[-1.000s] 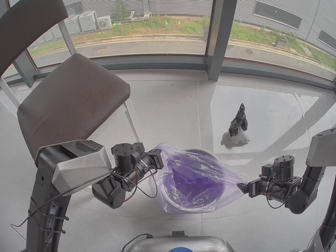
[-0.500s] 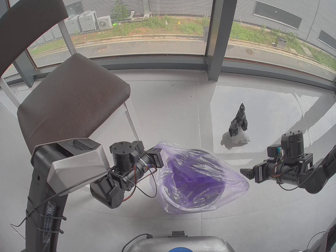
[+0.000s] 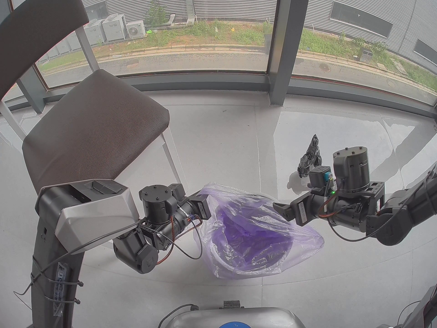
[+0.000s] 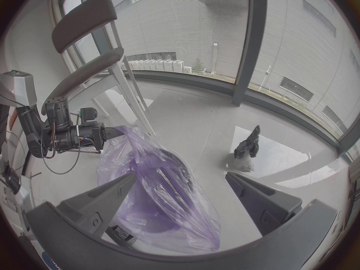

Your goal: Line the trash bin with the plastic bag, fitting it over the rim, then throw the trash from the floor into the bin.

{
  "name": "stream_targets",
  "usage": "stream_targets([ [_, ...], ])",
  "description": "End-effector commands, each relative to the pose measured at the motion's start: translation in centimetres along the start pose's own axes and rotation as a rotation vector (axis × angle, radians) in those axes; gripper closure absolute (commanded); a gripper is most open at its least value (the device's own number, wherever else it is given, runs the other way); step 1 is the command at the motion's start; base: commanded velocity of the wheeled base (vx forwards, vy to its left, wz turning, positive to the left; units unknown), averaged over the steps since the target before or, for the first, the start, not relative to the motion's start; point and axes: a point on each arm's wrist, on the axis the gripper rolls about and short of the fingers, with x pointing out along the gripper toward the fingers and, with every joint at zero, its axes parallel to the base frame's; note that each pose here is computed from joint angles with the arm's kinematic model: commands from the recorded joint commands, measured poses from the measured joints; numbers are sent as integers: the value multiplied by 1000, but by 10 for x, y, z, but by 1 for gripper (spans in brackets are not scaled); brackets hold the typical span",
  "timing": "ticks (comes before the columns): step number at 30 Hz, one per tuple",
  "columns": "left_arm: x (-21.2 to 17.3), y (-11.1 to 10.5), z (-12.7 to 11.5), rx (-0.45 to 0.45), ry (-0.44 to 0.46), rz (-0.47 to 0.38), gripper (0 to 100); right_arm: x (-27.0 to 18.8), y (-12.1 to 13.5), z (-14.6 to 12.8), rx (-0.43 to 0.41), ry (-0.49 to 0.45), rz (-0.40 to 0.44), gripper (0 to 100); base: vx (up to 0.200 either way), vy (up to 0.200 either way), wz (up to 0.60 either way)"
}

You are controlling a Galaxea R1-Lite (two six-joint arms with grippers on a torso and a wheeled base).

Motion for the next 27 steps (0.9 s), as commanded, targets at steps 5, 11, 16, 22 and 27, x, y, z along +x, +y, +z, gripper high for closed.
stream_targets([
  [5,-5,1,-1,-2,29,11,0,41,24,-11,-40,42,43,0,0,0,0],
  [11,-15,3,-5,-2,-1,6,0,58,27,-11,-73,48,58,0,0,0,0],
  [16,-27,3,-6,-2,-3,6,0,65,31,-12,-106,56,99,0,0,0,0],
  [22,-39,2,-3,-1,-19,16,0,82,31,-25,-169,91,121,0,0,0,0],
  [27,-45,2,3,-5,-41,67,0,92,32,-31,-193,106,113,0,0,0,0],
])
